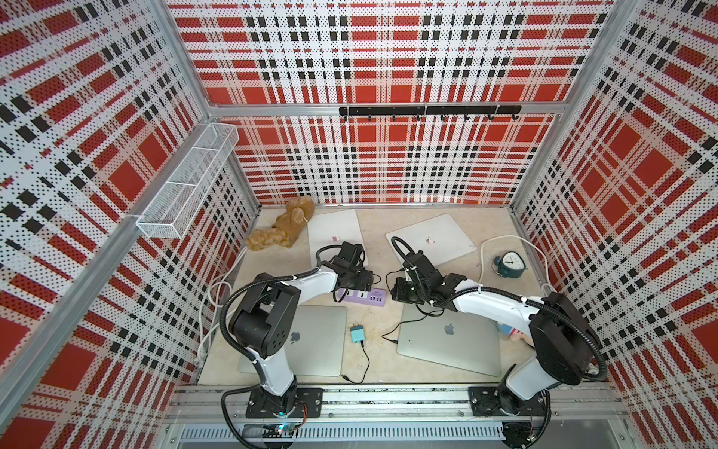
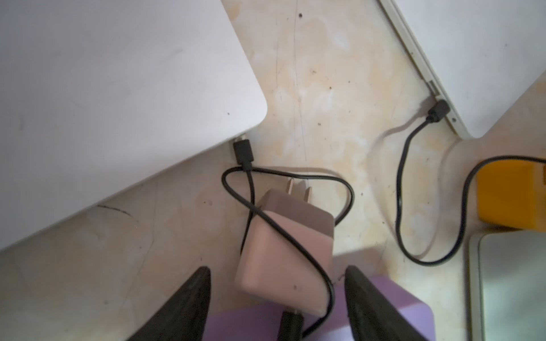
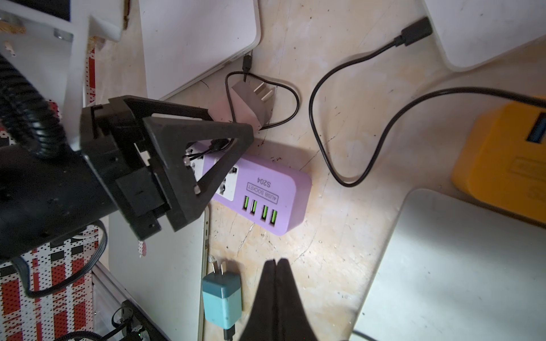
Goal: Unplug the laptop charger
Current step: Place the plug at the center of the board.
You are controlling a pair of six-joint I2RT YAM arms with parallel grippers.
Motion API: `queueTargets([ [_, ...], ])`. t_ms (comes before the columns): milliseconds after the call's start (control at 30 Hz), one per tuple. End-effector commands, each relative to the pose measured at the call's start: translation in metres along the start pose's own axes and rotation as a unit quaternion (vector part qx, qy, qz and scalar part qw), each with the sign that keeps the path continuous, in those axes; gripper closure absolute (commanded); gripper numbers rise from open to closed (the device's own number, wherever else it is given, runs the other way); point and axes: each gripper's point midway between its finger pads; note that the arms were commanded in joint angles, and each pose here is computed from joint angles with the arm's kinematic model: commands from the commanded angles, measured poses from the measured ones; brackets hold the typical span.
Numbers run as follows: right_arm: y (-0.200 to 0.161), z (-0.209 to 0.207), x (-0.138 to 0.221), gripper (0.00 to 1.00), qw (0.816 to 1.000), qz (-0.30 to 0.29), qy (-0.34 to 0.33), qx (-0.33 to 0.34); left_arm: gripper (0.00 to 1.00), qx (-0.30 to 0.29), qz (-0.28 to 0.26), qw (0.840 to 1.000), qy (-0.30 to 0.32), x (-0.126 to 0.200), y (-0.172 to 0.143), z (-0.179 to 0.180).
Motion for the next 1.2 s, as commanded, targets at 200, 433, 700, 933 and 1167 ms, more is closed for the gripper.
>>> queueTargets([
  [200,0.002,-0.006,0.002,1.0,1.0,-0.007,-0.007,0.001,0.42,0.015,-0.023,1.0,0.015,0.03,0.016,0.006],
  [433,0.001,-0.006,-0.003,1.0,1.0,-0.002,-0.007,0.002,0.56,0.03,-0.001,1.0,0.002,0.022,0.008,0.003],
  [700,0.001,-0.01,-0.003,1.0,1.0,-0.004,-0.013,0.003,0.74,0.031,0.021,0.999,-0.007,0.0,0.008,0.002],
  [933,0.003,-0.013,-0.001,1.0,1.0,-0.008,-0.017,0.001,0.77,0.032,0.009,0.999,-0.006,-0.014,0.025,0.005],
  [1167,0.006,-0.015,0.003,1.0,1.0,-0.01,-0.022,0.0,0.77,0.037,0.027,0.999,-0.003,-0.029,0.021,0.01],
])
Point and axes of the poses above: each gripper's point midway between its finger pads, its own x axis back along the fingers, its own z axis along the line the jaws close on, y = z × x, and after that the axes turned 14 degrees about -x, right-handed
